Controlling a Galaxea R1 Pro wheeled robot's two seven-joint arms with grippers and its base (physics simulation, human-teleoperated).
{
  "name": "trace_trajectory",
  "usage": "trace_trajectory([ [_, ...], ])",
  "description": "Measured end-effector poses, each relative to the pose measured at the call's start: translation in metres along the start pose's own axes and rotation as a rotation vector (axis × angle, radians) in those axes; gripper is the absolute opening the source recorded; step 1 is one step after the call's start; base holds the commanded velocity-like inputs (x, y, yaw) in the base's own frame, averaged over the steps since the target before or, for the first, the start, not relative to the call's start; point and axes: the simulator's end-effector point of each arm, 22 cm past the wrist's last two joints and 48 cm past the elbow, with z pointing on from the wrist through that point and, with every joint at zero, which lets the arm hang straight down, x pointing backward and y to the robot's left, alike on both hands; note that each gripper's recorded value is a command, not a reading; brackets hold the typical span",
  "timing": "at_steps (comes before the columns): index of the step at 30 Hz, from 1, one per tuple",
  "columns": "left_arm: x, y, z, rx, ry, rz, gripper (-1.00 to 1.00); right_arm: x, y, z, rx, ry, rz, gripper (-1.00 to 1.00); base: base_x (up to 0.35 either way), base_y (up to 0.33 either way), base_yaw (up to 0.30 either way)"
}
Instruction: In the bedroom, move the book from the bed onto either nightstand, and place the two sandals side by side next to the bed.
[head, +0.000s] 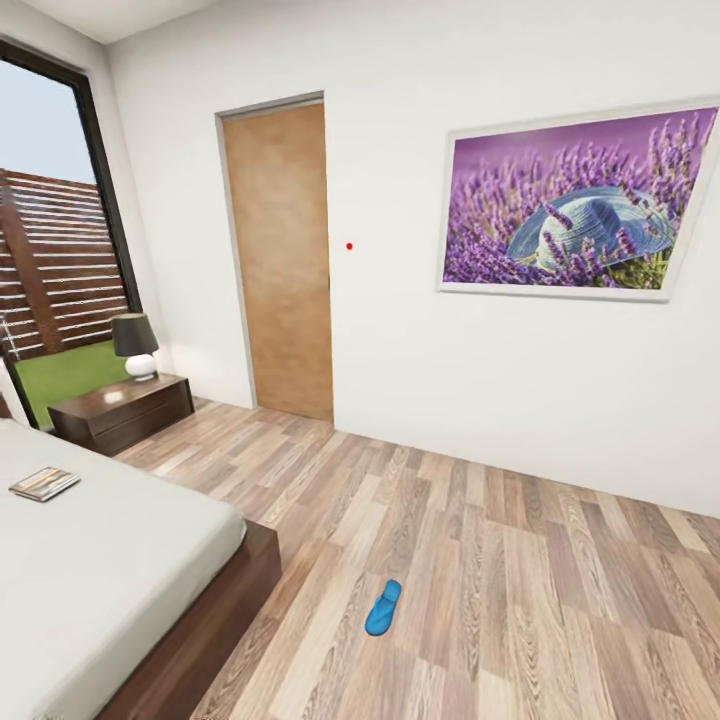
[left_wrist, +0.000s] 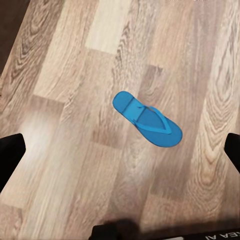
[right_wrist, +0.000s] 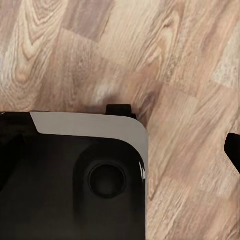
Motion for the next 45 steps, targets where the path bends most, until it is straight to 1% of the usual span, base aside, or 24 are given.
trace_trajectory([
  [36,0.0057,-0.0008,0.0009,0.002,0.012,0.002,1.00,0.0064,0.0002,0.0000,0.000,0.016,-0.003,1.00,0.005,-0.004,0.259],
  [45,0.0072,-0.0011,0.0011,0.003,0.015,0.003,1.00,0.0084,0.0002,0.0000,0.000,0.021,-0.003,1.00,0.000,-0.083,0.246],
])
